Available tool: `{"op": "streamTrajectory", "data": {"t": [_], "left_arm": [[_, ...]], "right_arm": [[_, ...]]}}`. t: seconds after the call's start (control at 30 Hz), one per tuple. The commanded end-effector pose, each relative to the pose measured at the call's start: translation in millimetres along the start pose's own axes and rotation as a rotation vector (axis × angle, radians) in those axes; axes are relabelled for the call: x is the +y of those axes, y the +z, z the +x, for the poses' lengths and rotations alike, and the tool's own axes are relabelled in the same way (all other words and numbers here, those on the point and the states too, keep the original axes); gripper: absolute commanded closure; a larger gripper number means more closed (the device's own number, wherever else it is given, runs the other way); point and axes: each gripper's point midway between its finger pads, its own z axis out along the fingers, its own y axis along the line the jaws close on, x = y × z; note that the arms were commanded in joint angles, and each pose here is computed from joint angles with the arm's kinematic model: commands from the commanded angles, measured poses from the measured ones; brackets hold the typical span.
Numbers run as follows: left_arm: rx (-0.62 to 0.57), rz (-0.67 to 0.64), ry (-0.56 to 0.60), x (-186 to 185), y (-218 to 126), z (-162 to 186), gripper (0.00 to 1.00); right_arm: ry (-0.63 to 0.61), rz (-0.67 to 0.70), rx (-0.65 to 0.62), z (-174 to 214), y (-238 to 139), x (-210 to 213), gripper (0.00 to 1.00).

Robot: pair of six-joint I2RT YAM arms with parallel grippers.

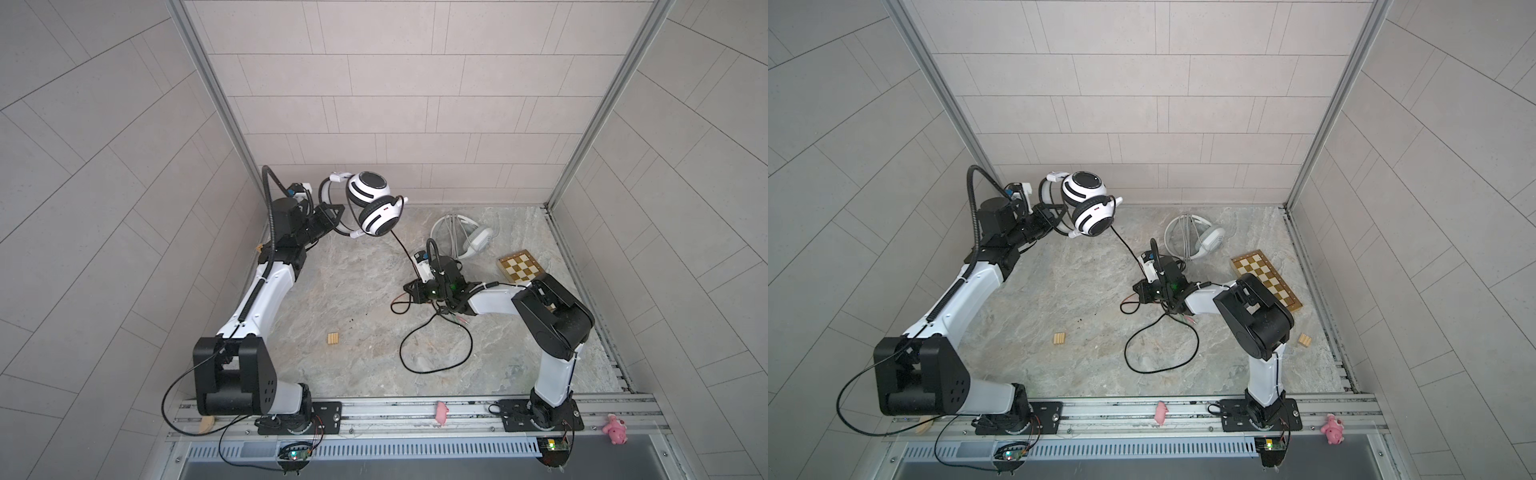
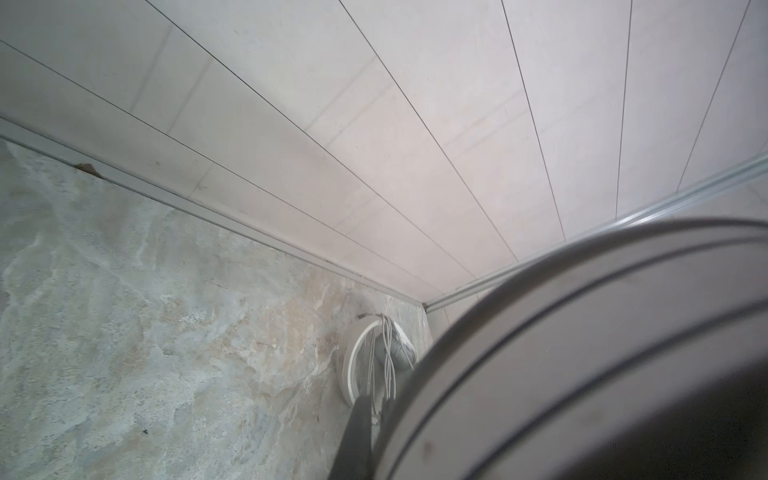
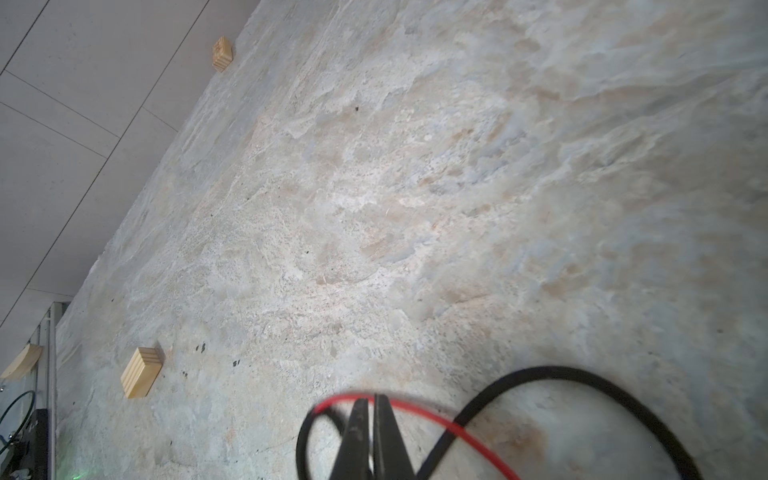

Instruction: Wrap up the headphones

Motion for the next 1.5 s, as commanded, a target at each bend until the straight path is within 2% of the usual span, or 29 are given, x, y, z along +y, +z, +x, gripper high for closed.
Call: {"op": "streamTrajectory", "data": {"t": [0.0, 0.07, 0.2, 0.5, 0.6, 0.73, 0.87, 1.0, 1.1, 1.27, 1.47], "left_arm": [[-0.154, 0.06, -0.106, -6, -12, -42, 1.0], [-0.182, 0.024, -0.142, 9, -15, -48, 1.0], [-0.232, -0.053, -0.174, 30, -25, -58, 1.0], [-0.337, -0.233, -0.112, 54, -52, -69, 1.0], [-0.365, -0.296, -0.089, 60, -60, -72, 1.0], [-0.365, -0.46, -0.109, 84, -72, -66, 1.0], [-0.316, -0.503, -0.099, 88, -66, -57, 1.0], [-0.268, -0.659, 0.015, 90, -70, -48, 1.0], [-0.272, -0.728, 0.104, 90, -75, -47, 1.0], [-0.242, -0.795, 0.229, 76, -75, -42, 1.0], [-0.145, -0.8, 0.418, 48, -54, -21, 1.0]], "right_arm": [[-0.031, 0.009, -0.002, 2, -4, 16, 0.94], [-0.085, 0.025, 0.031, 12, -6, 27, 0.95], [-0.243, 0.142, 0.091, 25, -19, 39, 0.97], [-0.484, 0.306, 0.086, 25, -65, 70, 1.0], [-0.55, 0.329, 0.079, 22, -80, 82, 1.0], [-0.695, 0.327, 0.056, 16, -101, 108, 1.0], [-0.763, 0.309, 0.004, 1, -117, 143, 1.0], [-0.811, 0.297, -0.043, -19, -134, 171, 1.0], [-0.823, 0.269, -0.089, -36, -151, 192, 1.0], [-0.847, 0.25, -0.164, -67, -181, 213, 1.0], [-0.904, 0.34, -0.265, -110, -217, 222, 1.0]]}}
